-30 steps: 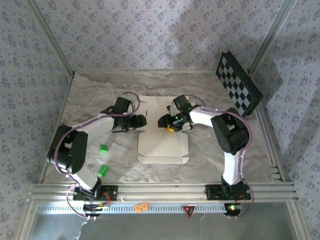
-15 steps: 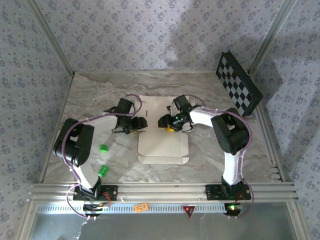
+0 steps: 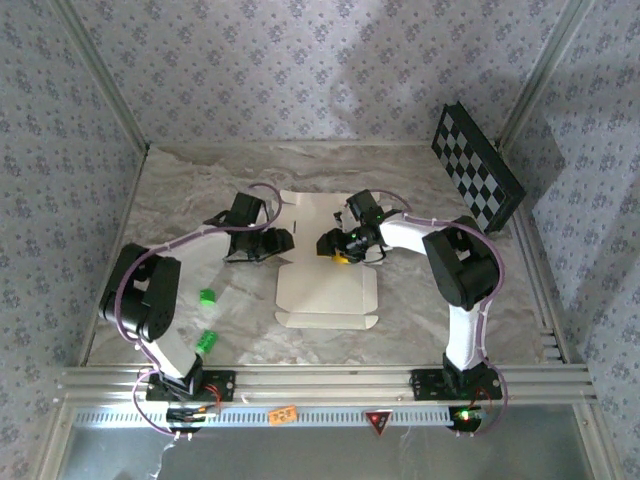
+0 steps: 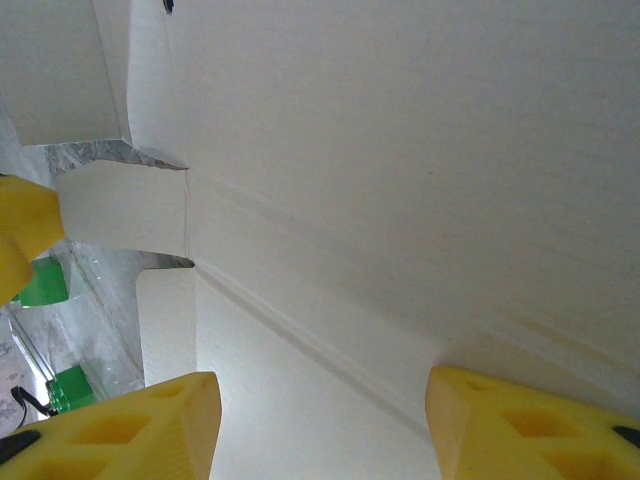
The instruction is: Fold the paper box
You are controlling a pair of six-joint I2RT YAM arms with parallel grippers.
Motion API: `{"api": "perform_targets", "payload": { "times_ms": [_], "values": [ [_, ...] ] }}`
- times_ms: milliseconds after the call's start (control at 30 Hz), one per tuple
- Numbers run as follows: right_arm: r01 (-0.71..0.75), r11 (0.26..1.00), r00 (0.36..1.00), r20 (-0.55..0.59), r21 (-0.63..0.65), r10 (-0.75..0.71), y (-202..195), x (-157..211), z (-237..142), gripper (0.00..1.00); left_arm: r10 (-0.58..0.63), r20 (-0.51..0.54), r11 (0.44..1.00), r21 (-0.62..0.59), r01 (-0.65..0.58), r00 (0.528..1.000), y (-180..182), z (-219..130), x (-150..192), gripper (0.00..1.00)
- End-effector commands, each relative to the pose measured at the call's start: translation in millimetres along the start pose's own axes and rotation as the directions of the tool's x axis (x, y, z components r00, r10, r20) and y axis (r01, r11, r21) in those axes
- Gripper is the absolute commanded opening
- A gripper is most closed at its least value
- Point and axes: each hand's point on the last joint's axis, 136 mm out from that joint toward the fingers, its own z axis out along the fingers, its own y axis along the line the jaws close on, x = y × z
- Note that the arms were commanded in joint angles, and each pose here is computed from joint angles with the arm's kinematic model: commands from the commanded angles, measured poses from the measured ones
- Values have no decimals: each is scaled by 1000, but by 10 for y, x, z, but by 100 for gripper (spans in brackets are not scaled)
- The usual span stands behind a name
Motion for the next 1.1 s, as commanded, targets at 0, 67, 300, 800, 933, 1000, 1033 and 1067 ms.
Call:
{"api": "perform_targets", "payload": {
  "times_ms": [0,67,300,800,933,1000,1033,1067],
  "values": [
    [-60,995,997,-52,80,64,-209,210,13,59,15,14,997,74,-16,1000,-254,-77,-78,53],
    [-58,995,997,-50,79,62,-202,209,10,59,19,2,996,86,-19,1000,-292,-29,-73,52],
    [-59,995,997,-51,76,63,-201,214,3,59,26,-28,990,138,-22,999,-444,140,-63,51],
    [-64,995,996,-54,82,68,-243,232,15,51,-16,-125,991,129,32,992,-259,579,129,45],
    [-64,994,996,-55,90,69,-268,235,-10,46,19,-147,1000,7,-18,989,-62,584,252,40],
    [-66,994,996,-47,93,70,-286,212,-46,44,34,-167,998,-49,-42,985,43,585,336,39],
    [-67,994,996,-45,91,71,-290,203,-60,43,45,-175,996,-71,-58,983,84,587,374,39],
    [-68,994,997,-41,89,72,-291,191,-74,42,50,-186,994,-90,-68,981,124,589,414,38]
  ]
}}
